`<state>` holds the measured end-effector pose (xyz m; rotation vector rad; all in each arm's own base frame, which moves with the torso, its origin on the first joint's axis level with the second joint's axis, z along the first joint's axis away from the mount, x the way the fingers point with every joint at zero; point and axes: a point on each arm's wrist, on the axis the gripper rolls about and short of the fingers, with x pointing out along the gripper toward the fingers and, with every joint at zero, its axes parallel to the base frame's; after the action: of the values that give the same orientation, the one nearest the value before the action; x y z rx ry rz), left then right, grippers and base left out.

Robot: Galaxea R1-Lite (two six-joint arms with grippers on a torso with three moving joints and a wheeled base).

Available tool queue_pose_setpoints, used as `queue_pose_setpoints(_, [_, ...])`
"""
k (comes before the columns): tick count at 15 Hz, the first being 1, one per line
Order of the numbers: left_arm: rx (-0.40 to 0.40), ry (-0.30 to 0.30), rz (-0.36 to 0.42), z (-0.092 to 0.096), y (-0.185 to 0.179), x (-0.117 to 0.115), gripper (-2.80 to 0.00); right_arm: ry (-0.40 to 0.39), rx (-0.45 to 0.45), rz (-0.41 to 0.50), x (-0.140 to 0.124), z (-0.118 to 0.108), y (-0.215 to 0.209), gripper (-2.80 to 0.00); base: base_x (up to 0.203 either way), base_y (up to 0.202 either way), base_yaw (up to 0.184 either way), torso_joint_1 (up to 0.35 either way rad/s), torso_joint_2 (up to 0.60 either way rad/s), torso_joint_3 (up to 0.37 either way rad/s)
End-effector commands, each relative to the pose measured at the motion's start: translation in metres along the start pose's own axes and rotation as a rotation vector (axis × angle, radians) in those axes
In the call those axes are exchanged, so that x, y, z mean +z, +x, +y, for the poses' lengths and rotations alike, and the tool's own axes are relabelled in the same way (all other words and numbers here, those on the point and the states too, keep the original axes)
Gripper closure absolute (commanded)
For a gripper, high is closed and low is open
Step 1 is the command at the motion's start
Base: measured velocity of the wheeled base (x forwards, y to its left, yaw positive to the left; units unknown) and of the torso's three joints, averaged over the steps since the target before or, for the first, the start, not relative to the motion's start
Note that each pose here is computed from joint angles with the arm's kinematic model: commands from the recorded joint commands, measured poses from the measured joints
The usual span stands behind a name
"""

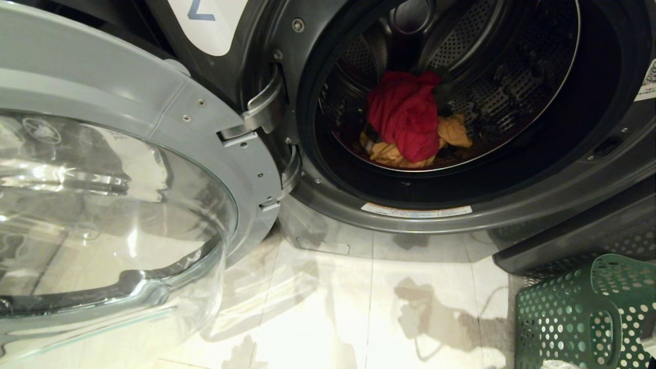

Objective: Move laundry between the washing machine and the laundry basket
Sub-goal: Pick a cloth and place it into the basket

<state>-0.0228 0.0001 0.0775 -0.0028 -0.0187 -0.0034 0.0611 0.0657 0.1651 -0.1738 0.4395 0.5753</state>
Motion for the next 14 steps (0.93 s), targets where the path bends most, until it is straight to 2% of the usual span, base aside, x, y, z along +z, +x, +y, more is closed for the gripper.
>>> queue_pose_setpoints(1, [0.0,0.0,0.005,0.0,0.0,-0.002,0.0,0.0,-0.001,0.0,0.001,0.0,0.0,0.0,0.0,0.0,0.0,0.0,0.0,0.0])
queue_pose_setpoints(4, [0.0,0.0,0.005,0.0,0.0,-0.002,0.0,-0.003,-0.017,-0.002,0.003,0.0,0.001,0.0,0.0,0.0,0.0,0.0,0.0,0.0])
queue_pose_setpoints(7, [0.0,0.001,0.005,0.0,0.0,-0.002,0.0,0.02,-0.094,0.006,0.031,0.006,0.025,0.0,0.0,0.0,0.0,0.0,0.0,0.0])
queue_pose_setpoints(9, [0.0,0.0,0.005,0.0,0.0,-0.002,0.0,0.049,-0.169,0.006,0.052,0.009,0.062,0.0,0.0,0.0,0.0,0.0,0.0,0.0])
queue_pose_setpoints(11, [0.0,0.001,0.005,0.0,0.0,-0.002,0.0,0.085,-0.26,-0.014,0.06,0.006,0.107,0.0,0.0,0.0,0.0,0.0,0.0,0.0])
queue_pose_setpoints(14, [-0.001,0.004,0.008,0.0,0.0,-0.002,0.0,0.153,-0.399,-0.109,0.067,-0.018,0.158,0.0,0.0,0.0,0.0,0.0,0.0,0.0])
